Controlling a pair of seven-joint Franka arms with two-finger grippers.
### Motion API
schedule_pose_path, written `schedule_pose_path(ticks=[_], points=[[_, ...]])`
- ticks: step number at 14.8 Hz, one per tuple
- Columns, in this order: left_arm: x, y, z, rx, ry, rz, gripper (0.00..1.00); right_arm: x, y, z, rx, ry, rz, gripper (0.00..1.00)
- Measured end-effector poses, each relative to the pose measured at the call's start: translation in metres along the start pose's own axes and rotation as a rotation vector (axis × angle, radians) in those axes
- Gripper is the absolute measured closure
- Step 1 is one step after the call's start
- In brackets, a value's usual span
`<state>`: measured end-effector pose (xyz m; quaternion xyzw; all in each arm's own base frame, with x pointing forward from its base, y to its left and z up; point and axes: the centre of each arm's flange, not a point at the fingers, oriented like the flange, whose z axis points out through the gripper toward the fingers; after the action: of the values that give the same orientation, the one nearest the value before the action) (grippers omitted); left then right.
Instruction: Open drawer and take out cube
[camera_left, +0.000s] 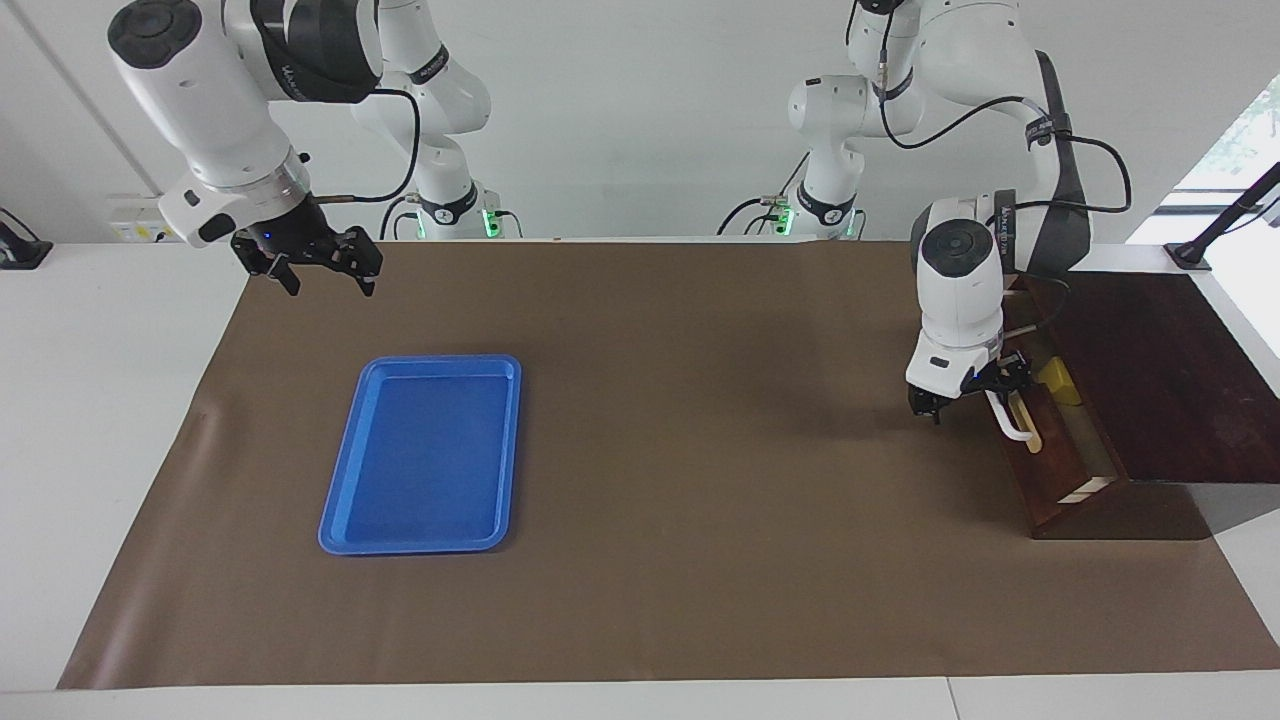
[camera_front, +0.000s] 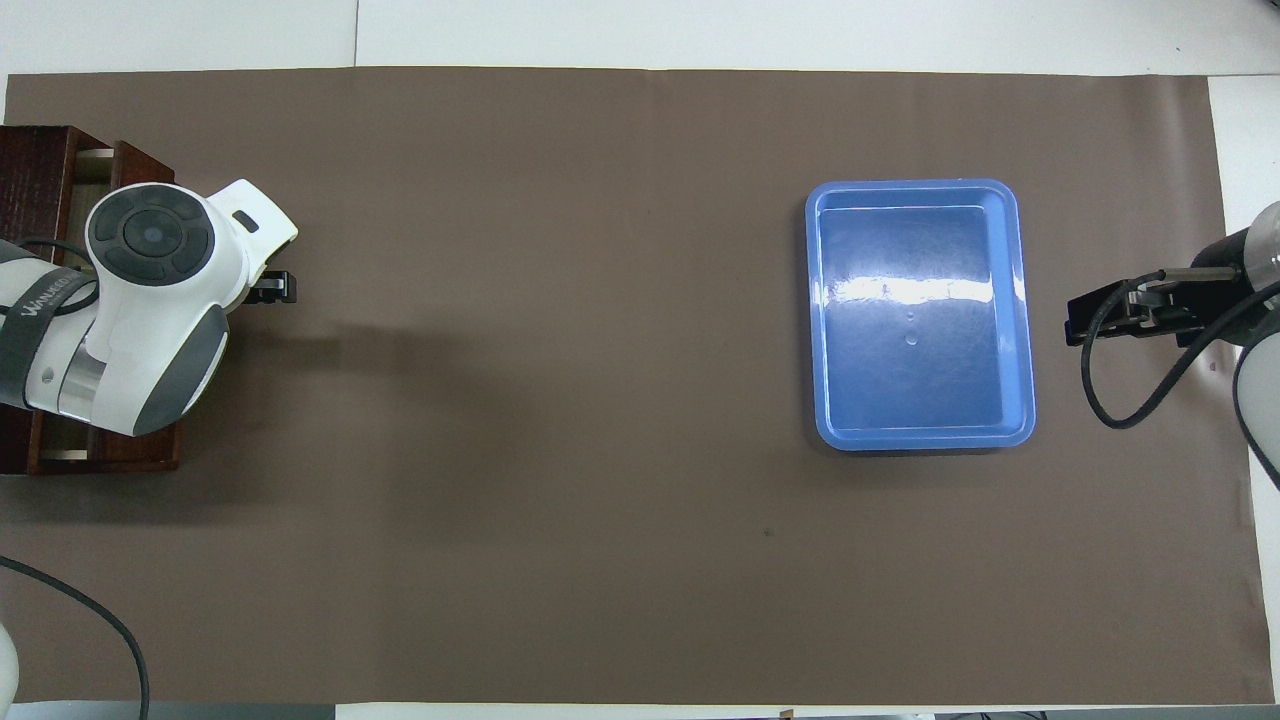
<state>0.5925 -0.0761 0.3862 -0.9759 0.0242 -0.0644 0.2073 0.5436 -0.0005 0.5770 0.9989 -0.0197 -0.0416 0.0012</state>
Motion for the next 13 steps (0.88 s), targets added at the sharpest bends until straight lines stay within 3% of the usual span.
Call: schedule_pose_path(ticks=[13], points=[[-0.007,0.069,-0.038,-0.077,0.000,-0.022,0.00,0.000,0.000,0.000,0.000,0.000,0.000,0.00]])
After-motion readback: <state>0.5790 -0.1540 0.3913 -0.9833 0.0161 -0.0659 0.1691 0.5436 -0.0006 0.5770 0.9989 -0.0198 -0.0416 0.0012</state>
